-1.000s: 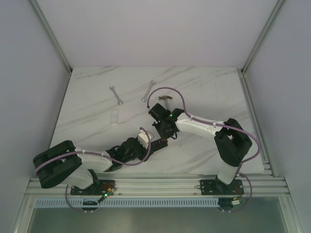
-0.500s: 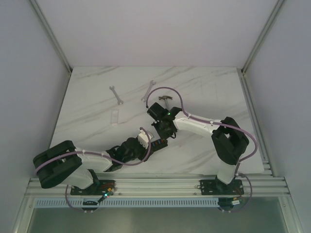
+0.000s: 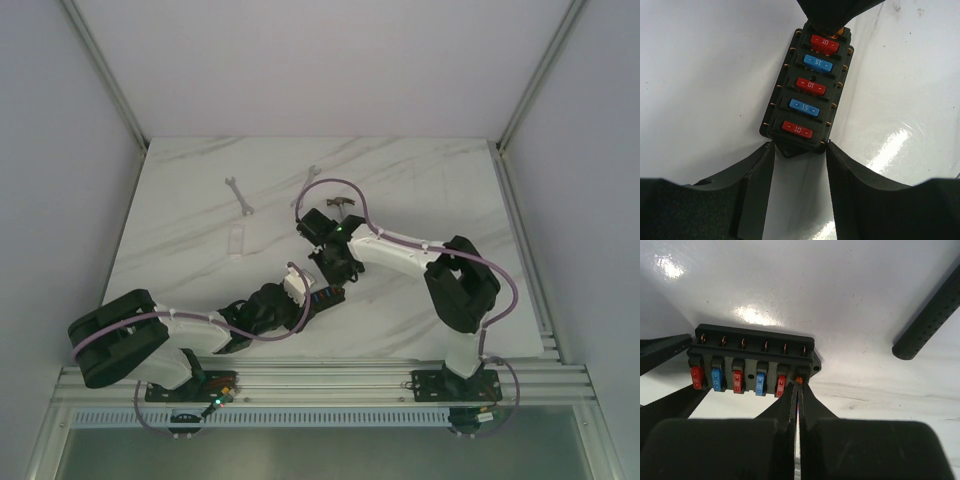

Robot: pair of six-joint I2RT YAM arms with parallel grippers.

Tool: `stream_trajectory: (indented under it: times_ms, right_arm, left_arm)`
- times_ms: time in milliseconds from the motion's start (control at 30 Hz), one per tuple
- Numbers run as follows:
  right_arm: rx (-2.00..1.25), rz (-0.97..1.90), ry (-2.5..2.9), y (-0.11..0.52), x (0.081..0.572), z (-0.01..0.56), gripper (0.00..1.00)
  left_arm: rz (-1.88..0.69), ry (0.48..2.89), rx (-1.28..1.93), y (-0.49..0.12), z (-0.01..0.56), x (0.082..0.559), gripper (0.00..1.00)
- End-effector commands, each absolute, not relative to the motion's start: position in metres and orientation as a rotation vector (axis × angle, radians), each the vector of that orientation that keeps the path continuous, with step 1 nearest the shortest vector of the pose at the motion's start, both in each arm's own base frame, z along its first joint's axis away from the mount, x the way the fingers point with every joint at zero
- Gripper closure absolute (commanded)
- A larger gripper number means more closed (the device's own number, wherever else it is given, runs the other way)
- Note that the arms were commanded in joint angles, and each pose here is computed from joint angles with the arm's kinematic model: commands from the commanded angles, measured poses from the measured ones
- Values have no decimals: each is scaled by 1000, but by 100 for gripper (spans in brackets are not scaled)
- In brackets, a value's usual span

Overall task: Snap on the fuse box
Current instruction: Install the fuse at the fuse box base.

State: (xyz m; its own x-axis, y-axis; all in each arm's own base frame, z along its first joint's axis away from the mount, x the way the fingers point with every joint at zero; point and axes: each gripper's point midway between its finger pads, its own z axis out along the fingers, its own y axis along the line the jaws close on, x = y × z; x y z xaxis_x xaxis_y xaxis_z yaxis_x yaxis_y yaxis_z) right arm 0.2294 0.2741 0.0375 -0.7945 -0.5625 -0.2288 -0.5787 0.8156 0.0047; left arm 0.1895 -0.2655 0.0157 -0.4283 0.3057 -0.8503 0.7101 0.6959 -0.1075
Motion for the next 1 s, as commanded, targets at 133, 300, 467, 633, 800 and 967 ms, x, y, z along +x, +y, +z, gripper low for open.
stream_trajectory:
  times_ms: [133, 300, 467, 633, 800, 967]
  right_arm:
    - [-1041, -96, 3055, 245, 180, -117, 100]
    - [-1021, 5, 2931, 267, 194, -80, 100]
    - [-929, 175, 2687, 294, 223, 14, 94]
    - [-787, 256, 2478, 289, 240, 97, 81]
    - [-597, 304, 2324, 264, 249, 146, 71]
    - [-436, 264, 2268, 229, 256, 148, 61]
  left_arm:
    - [-574, 2032, 782, -263, 12, 190, 46]
    - [-566, 2039, 780, -263, 12, 191, 45]
    - [-556, 2043, 766, -262, 13, 193, 45]
    - [-543, 2054, 765, -263, 13, 195, 45]
    - [-529, 2067, 760, -261, 12, 195, 45]
    - [-516, 2071, 742, -260, 16, 198, 45]
